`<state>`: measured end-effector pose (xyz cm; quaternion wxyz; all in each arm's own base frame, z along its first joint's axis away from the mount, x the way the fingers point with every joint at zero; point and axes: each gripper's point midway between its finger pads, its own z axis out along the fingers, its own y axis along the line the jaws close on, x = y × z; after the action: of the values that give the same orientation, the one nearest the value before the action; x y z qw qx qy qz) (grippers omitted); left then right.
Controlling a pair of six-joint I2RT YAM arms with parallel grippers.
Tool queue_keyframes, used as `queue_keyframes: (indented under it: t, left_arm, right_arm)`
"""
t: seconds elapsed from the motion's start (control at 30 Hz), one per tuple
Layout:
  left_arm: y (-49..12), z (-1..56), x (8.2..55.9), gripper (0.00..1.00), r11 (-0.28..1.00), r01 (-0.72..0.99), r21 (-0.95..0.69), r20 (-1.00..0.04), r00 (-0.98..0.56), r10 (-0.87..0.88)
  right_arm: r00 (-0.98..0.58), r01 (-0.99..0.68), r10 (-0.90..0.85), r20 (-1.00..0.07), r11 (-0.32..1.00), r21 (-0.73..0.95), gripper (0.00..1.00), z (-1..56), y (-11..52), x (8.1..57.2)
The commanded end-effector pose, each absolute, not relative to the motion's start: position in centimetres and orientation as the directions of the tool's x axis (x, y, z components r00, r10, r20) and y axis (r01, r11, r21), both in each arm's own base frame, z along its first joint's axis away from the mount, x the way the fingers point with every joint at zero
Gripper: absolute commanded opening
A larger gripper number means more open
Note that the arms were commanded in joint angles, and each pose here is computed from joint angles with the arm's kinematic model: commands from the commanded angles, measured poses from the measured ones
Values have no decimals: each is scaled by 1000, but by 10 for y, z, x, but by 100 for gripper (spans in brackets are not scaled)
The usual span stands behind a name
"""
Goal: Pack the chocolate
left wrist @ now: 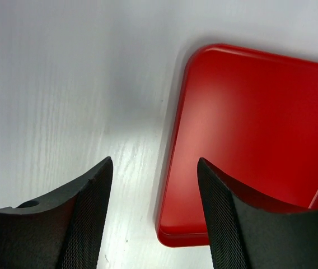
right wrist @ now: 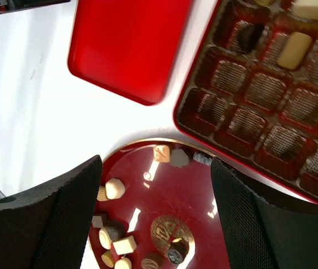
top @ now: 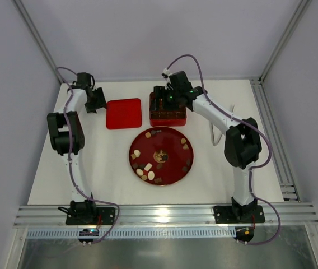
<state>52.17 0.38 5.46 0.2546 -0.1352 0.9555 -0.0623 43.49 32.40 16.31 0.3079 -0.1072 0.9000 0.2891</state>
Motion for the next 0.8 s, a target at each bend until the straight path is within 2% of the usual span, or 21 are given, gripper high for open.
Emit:
queue_keyframes:
  t: [0.0, 0.33, 0.43, 0.67, 0.77]
  left_arm:
    - [-6, 56, 535, 61, 936, -151, -319, -484, -823, -298]
    - [-11, 37, 538, 57, 928, -145, -342, -459, -836, -300]
    - [-7, 32, 538, 51, 933, -164, -320, -456, -837, -303]
    - [6, 13, 526, 29, 965, -196, -172, -429, -867, -252]
    - [4, 2, 522, 29, 970, -197, -144, -407, -881, -239]
  right_arm:
    - [-741, -432, 4, -672, 763, 481, 79, 192, 348, 444]
    - [-755, -431, 1, -656, 754, 496, 79, 181, 359, 448]
    - [-753, -432, -1, -658, 755, 494, 79, 179, 360, 450]
    - [-759, -429, -3, -651, 755, 496, 79, 175, 361, 449]
    - [-757, -435, -6, -654, 752, 496, 79, 177, 362, 449]
